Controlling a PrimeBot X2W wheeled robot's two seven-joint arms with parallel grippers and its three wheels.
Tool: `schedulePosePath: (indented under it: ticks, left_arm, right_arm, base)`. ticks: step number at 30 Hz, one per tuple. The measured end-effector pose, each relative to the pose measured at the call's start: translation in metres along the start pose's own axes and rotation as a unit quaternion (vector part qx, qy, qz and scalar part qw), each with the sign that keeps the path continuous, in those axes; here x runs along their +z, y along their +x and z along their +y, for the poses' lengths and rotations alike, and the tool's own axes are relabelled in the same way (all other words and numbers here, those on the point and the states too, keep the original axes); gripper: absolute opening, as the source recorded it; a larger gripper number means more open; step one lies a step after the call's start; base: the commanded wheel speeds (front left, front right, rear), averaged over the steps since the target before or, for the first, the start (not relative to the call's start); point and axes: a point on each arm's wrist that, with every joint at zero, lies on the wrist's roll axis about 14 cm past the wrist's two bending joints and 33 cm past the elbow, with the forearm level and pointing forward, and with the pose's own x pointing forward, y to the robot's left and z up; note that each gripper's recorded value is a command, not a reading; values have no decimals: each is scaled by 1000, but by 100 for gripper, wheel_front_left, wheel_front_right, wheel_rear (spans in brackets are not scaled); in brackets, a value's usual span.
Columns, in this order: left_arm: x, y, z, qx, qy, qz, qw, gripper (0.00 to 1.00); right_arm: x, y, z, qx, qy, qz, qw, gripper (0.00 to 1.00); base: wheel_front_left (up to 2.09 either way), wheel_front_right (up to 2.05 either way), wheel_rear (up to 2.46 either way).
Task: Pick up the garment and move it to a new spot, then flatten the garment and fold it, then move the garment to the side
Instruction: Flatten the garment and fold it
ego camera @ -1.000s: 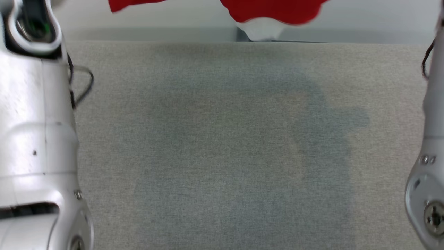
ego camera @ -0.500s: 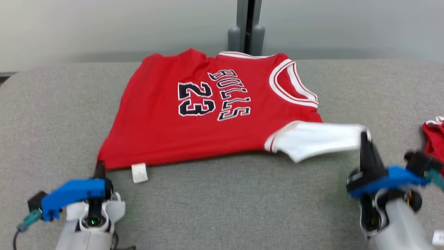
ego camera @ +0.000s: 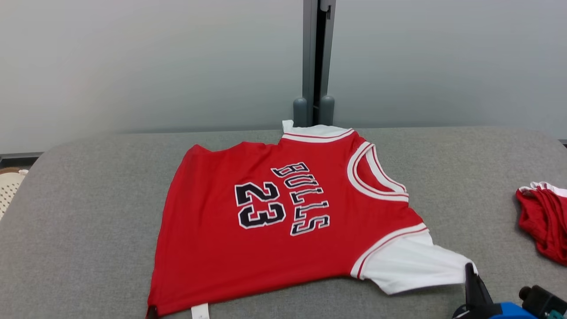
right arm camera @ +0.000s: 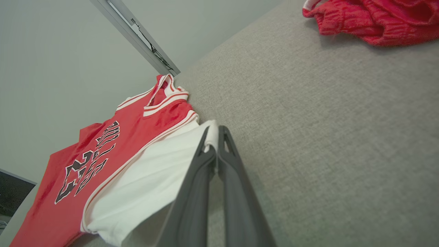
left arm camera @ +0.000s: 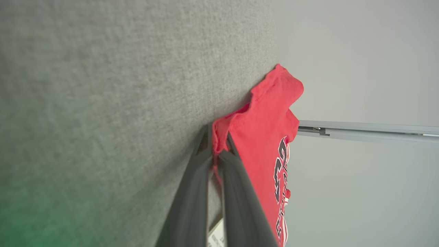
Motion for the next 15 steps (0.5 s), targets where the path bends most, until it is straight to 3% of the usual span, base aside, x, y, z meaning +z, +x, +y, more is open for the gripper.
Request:
schedulePosePath:
  ticks: [9,15]
  left_arm:
    - [7,-34,38,22,-8,-39,999,0]
    - [8,-44,44,20,-9,-46,999,0]
  right_arm:
    - [-38,-47,-20,-12,6,46,999,0]
    - [-56,-69,-26,-14,14,67,998,0]
  base:
    - [0,0,0]
    - [0,0,0]
